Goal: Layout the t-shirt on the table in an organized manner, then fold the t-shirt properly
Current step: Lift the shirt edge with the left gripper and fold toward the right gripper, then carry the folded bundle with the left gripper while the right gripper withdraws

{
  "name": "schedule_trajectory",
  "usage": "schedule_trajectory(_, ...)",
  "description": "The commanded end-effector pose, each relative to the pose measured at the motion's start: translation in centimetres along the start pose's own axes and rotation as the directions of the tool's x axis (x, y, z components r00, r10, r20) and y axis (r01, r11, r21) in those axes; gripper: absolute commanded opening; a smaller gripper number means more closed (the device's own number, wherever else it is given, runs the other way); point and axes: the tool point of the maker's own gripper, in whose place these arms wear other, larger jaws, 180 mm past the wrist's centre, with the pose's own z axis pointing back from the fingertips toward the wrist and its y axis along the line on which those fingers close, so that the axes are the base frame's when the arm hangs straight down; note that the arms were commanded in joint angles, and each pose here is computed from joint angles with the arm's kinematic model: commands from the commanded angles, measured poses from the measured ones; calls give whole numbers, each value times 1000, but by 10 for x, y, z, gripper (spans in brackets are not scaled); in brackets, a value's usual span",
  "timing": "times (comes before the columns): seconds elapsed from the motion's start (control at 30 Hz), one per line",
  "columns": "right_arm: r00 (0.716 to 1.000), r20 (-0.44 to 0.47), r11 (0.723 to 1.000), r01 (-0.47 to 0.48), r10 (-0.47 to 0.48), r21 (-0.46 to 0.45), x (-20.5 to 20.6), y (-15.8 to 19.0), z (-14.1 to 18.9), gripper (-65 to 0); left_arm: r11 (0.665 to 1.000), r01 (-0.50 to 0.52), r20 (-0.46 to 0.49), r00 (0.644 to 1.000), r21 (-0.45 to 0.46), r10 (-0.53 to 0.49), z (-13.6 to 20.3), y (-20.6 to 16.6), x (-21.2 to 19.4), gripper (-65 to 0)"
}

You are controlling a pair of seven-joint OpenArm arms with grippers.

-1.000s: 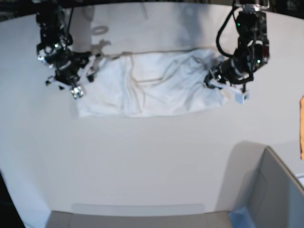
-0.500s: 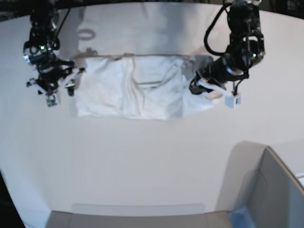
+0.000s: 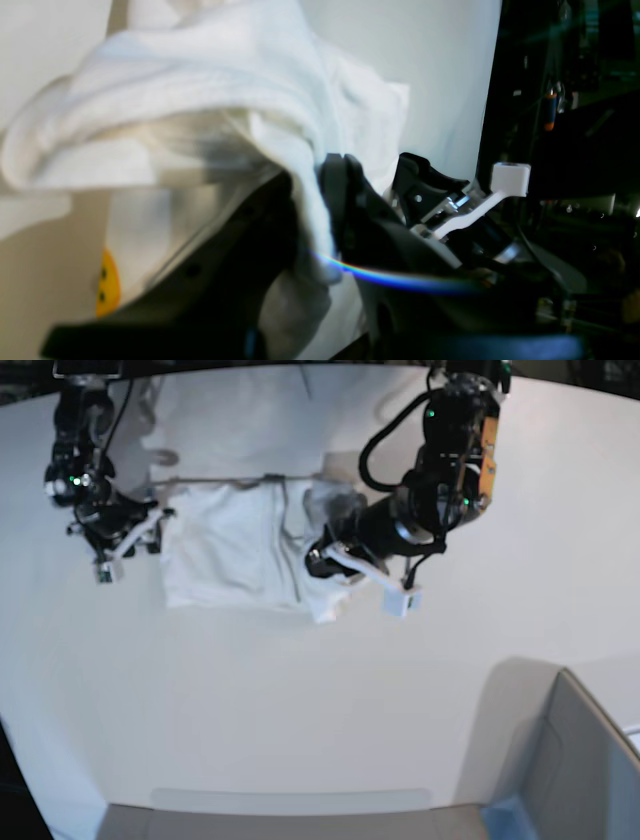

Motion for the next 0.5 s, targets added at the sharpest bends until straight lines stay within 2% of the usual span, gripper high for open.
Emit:
schedule_trajectory(0.0,999,29,999,-24,23,30,11,9,0,-360,998,31,9,999,-55,-31,1,-21,5,-650)
schedule_trajectory(0.27,997,3,990,-81,81,116,4,47,-9,-360,994,25,-7,1000,-105,-26,-6,-51,2,-650)
schedule_trajectory(0.47,995,4,986,-97,98,134,6,55,-11,-360,993,69,98,993,-97,-59,10,-49,52,-650)
